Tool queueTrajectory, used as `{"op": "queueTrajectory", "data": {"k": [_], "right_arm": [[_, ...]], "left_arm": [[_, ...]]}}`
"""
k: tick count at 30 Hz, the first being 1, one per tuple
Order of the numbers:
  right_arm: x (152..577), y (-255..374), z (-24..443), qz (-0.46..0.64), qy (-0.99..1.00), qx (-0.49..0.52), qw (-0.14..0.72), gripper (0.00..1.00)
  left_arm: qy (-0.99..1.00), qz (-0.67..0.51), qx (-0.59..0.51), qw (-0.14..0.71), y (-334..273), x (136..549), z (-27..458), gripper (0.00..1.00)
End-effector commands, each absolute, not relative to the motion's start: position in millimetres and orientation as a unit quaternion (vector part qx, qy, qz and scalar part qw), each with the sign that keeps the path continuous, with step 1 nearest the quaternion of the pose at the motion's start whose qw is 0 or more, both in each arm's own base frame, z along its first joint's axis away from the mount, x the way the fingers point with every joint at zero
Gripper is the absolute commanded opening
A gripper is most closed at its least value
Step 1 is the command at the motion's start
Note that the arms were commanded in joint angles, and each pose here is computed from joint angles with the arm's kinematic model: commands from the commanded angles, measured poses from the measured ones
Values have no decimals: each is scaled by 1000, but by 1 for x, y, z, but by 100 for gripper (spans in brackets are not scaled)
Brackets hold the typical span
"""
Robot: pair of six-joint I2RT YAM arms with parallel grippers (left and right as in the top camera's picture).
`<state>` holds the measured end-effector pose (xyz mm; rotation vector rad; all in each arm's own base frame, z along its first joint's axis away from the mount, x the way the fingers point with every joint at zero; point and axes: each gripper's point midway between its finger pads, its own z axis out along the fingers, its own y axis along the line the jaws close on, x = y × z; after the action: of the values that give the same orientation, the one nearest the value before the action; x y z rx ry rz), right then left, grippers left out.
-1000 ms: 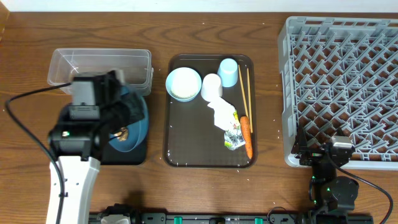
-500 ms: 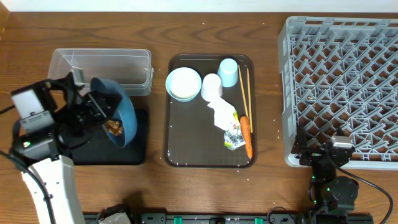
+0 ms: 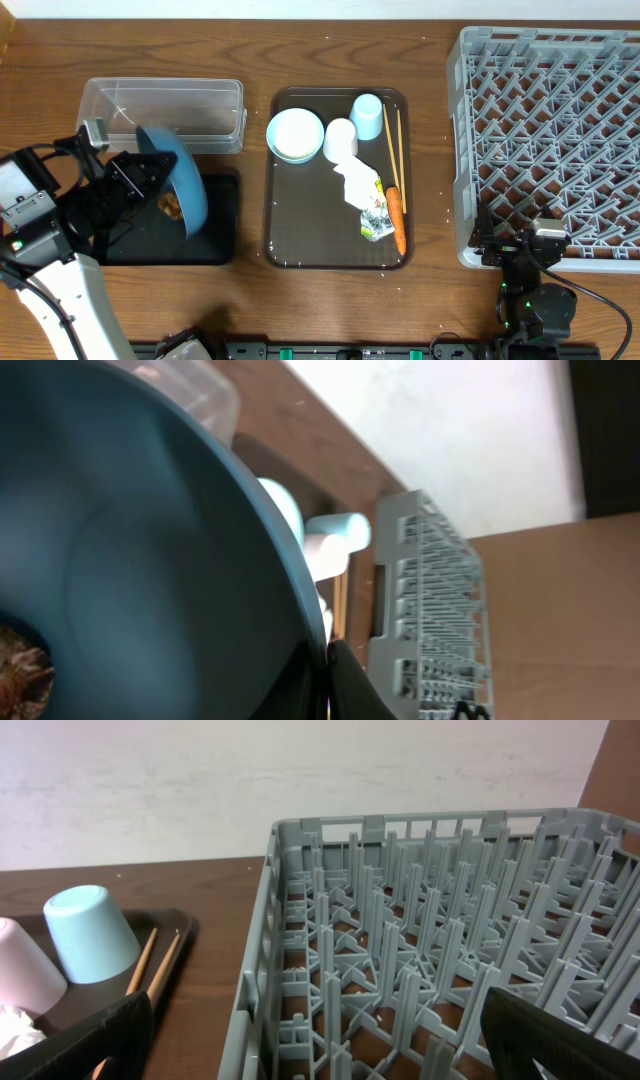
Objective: Sort waste into correct bins and load items into the dishwasher rack
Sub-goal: 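Tilt the blue plate to dump food scraps onto the black tray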
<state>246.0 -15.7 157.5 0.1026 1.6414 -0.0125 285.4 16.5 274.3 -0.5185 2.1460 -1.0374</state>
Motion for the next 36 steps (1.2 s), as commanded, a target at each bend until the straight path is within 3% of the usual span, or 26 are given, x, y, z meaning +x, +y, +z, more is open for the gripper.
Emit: {"op": "queueTrajectory", "data": {"k": [1, 15, 20, 36], "right_arm": [[246, -19, 157, -11, 731, 50, 681, 99], [246, -19, 157, -11, 731, 50, 681, 99], [246, -19, 157, -11, 731, 50, 681, 99], [246, -19, 157, -11, 731, 50, 681, 99]], "left_arm": [[799, -455, -156, 361, 10, 288, 291, 6], [787, -466, -230, 332, 42, 293, 268, 6], [758, -494, -331, 269, 45, 284, 262, 6], [733, -522, -320, 297, 54, 282, 278, 6]]}}
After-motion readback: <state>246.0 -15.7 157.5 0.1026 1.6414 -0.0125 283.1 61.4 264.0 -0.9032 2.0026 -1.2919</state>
